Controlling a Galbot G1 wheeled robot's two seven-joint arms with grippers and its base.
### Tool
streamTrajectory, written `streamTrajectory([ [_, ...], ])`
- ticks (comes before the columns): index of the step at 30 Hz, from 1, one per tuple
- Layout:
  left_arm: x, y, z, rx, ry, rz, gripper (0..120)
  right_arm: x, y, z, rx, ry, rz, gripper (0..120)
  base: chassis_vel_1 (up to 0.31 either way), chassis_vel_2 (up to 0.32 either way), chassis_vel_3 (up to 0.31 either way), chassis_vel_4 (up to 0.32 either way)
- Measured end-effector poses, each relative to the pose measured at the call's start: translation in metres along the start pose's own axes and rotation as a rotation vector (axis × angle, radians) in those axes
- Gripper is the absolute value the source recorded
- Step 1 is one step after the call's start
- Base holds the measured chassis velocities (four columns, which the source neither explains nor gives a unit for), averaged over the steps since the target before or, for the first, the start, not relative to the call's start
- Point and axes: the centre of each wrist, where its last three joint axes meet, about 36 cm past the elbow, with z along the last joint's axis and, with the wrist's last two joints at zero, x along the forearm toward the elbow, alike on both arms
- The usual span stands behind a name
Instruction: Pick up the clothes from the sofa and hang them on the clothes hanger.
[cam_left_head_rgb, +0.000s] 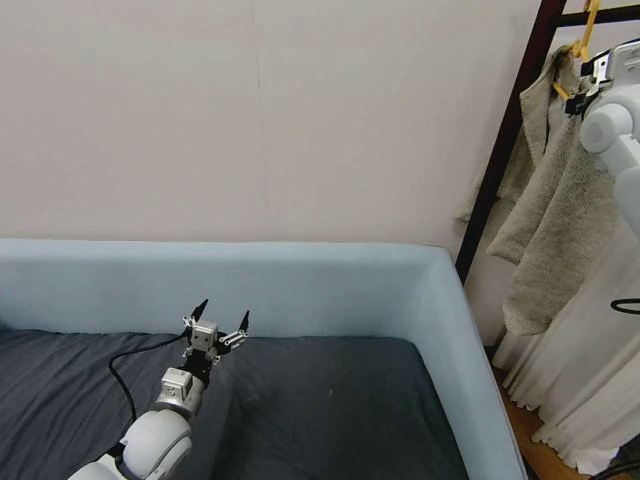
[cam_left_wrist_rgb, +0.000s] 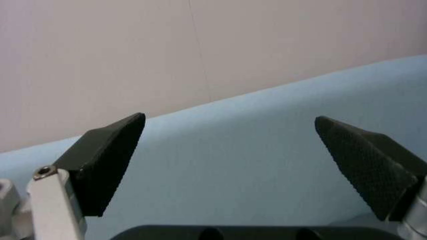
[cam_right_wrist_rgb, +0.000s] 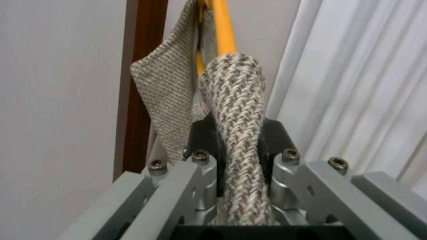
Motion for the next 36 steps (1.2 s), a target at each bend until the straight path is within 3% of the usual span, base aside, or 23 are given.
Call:
streamTrajectory([
  [17, 0.004, -0.002, 0.000, 0.002, -0.008, -0.001, 100, 0.004, 0.023, -0.018, -0.111, 0.098, 0.025, 10, 0.000, 0.000, 0.000, 0.000],
  [36, 0.004, -0.003, 0.003, 0.004, -0.007, -0.001, 100, -0.015, 0.023, -0.007, -0.122, 0.103, 0.057, 9, 0.000, 0.000, 0.000, 0.000],
])
